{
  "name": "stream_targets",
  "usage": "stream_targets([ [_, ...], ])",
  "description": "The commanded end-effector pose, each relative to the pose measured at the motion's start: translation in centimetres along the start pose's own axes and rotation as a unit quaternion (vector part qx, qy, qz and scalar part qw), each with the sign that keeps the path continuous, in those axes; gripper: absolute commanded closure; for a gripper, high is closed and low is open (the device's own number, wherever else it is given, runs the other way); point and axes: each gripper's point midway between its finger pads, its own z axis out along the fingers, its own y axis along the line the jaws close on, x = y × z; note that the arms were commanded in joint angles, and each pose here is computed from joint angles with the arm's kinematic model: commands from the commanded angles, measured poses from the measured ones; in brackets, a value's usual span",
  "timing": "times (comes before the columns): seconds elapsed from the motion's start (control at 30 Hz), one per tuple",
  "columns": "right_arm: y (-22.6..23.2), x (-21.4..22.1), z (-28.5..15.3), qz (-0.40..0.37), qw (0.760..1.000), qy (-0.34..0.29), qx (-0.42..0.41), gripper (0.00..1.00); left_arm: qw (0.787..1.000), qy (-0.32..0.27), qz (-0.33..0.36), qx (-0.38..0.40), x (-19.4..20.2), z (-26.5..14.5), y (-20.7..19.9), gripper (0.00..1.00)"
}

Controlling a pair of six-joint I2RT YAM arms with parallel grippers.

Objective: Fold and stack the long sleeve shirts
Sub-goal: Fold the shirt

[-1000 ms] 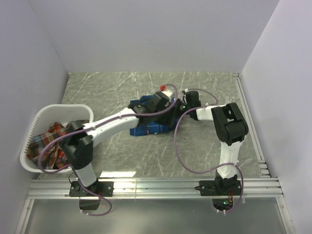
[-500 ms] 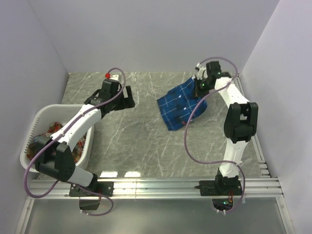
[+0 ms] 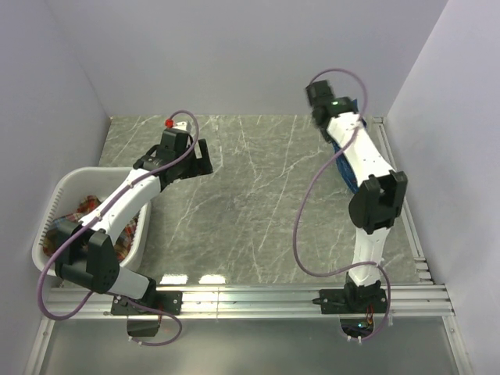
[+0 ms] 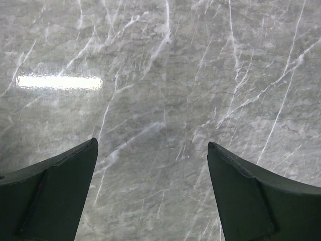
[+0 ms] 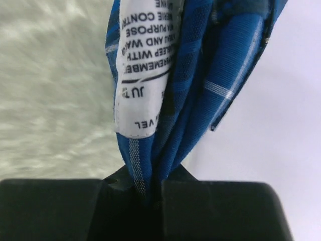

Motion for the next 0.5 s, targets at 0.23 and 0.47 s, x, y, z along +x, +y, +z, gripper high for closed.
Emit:
stream_targets([
  [0.23, 12.1, 0.7, 0.8, -0.191, 0.953, 0.035, 0.231, 1.00, 0.998, -0.053, -0.011, -0.017, -2.2, -1.6, 0.6, 0.05],
  [0.47, 22.2, 2.2, -0.2, -0.244, 0.948, 0.001, 0.205, 1.00, 0.998, -0.062, -0.023, -0.024, -2.7, -1.9, 1.2, 0.05],
])
